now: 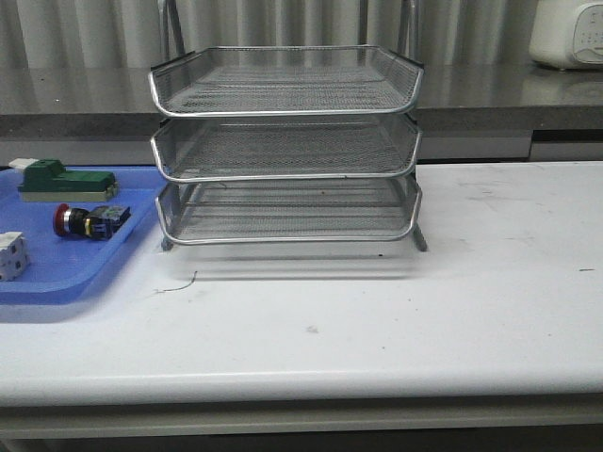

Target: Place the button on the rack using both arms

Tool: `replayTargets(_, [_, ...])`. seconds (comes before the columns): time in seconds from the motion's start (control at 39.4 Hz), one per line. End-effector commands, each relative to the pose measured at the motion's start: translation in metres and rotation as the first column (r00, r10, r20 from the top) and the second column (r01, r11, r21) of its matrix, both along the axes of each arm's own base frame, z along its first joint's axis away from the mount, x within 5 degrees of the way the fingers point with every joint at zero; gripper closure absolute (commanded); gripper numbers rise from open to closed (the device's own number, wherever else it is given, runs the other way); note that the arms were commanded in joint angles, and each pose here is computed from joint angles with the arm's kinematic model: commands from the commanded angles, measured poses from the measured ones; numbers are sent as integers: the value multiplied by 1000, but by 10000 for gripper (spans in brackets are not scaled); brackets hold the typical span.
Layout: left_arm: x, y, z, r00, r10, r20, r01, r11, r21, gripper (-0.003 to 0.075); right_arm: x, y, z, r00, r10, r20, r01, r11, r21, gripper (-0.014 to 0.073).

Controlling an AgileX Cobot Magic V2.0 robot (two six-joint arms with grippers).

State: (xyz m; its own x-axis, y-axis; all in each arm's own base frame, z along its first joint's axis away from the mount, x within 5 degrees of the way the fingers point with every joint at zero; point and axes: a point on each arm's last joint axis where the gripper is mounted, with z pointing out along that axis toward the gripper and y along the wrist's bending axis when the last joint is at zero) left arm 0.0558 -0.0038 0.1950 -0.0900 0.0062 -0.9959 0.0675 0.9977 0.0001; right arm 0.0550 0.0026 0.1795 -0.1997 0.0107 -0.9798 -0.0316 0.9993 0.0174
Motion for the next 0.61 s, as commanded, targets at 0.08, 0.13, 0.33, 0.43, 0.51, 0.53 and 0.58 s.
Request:
replayTargets(0.08, [-1,0,6,995,2,97,0,1000,-16,739,0,-1,10,995,-5,99,6,1000,-9,657])
replayTargets(0.13, [-1,0,6,995,2,97,0,1000,-16,739,0,-1,10,995,-5,99,6,1000,-9,657])
replayTargets(0.33, [-1,0,6,995,2,97,0,1000,-16,739,0,-1,10,995,-5,99,6,1000,-9,657])
replayTargets(0.43, [-1,0,6,995,2,97,0,1000,-16,739,0,-1,10,995,-6,103,7,1000,-9,657])
replayTargets(0.51, [-1,0,6,995,2,97,0,1000,-16,739,0,-1,10,994,-6,109,7,1000,-9,657])
replayTargets(0.53, [-1,0,6,995,2,97,0,1000,-16,739,0,-1,11,994,-6,111,7,1000,-9,657])
replayTargets(0.58, [-1,0,6,995,2,97,0,1000,-16,739,0,-1,11,993,-7,119,8,1000,-9,657])
